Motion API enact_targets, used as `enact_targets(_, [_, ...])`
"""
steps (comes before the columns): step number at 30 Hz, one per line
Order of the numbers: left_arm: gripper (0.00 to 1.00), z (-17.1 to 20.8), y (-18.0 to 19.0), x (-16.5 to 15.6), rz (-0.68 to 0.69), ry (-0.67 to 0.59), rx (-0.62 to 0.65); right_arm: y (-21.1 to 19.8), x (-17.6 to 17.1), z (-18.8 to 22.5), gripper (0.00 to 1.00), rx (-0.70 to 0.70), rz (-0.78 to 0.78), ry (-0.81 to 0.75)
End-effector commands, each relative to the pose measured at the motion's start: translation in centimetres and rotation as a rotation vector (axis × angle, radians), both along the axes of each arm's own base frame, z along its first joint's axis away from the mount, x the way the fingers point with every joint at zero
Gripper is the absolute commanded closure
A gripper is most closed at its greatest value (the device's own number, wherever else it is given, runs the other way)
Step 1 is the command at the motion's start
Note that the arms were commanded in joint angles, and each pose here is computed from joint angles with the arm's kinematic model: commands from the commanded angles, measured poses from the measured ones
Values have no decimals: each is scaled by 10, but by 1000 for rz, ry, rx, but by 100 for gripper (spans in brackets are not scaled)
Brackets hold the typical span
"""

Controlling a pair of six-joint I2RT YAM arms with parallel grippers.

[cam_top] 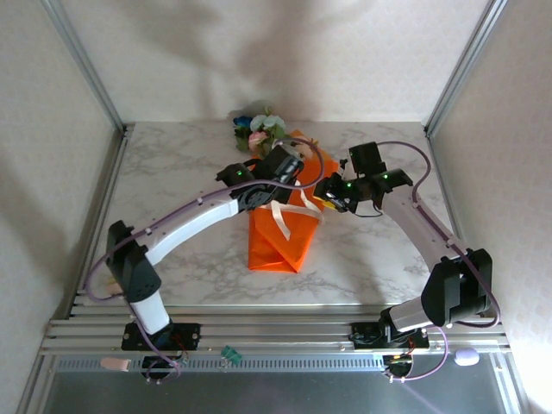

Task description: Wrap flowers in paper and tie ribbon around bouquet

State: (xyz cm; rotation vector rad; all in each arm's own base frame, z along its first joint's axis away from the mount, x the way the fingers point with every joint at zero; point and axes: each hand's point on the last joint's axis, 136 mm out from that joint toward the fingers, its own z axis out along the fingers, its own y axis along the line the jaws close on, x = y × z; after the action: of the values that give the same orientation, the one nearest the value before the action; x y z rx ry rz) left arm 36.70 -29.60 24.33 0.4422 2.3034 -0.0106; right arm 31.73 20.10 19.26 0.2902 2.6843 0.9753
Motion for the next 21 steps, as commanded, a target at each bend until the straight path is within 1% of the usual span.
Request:
enact_targets(1, [100, 9, 22, 33, 76, -76, 132, -3, 5, -7, 64, -40, 16, -39])
enact_targets(3, [100, 12, 29, 53, 126, -117, 142, -6, 2, -15, 65, -73, 32, -38])
enact_targets(5, [100, 8, 34, 67, 147, -143, 155, -10, -1, -23, 65, -96, 40, -29])
enact_targets(10, [100, 13, 56, 87, 227, -289, 303, -17, 4, -43, 65, -157, 28, -5])
enact_targets(13, [100, 19, 61, 100, 262, -353, 379, -19, 9, -48, 65, -178, 16, -6])
enact_targets(16, [100, 13, 57, 114, 247, -366, 364, -19, 10, -53, 65, -183, 12, 3])
enact_targets(18, [71, 0, 57, 123, 253, -339, 367, -19, 9, -55, 65, -184, 17, 15])
enact_targets(20, [50, -20, 66, 133, 296, -276, 335, -19, 8, -58, 65, -187, 19, 24])
enact_targets(21, [44, -28, 73, 137, 332, -236, 311, -19, 8, -59, 65, -187, 20, 24])
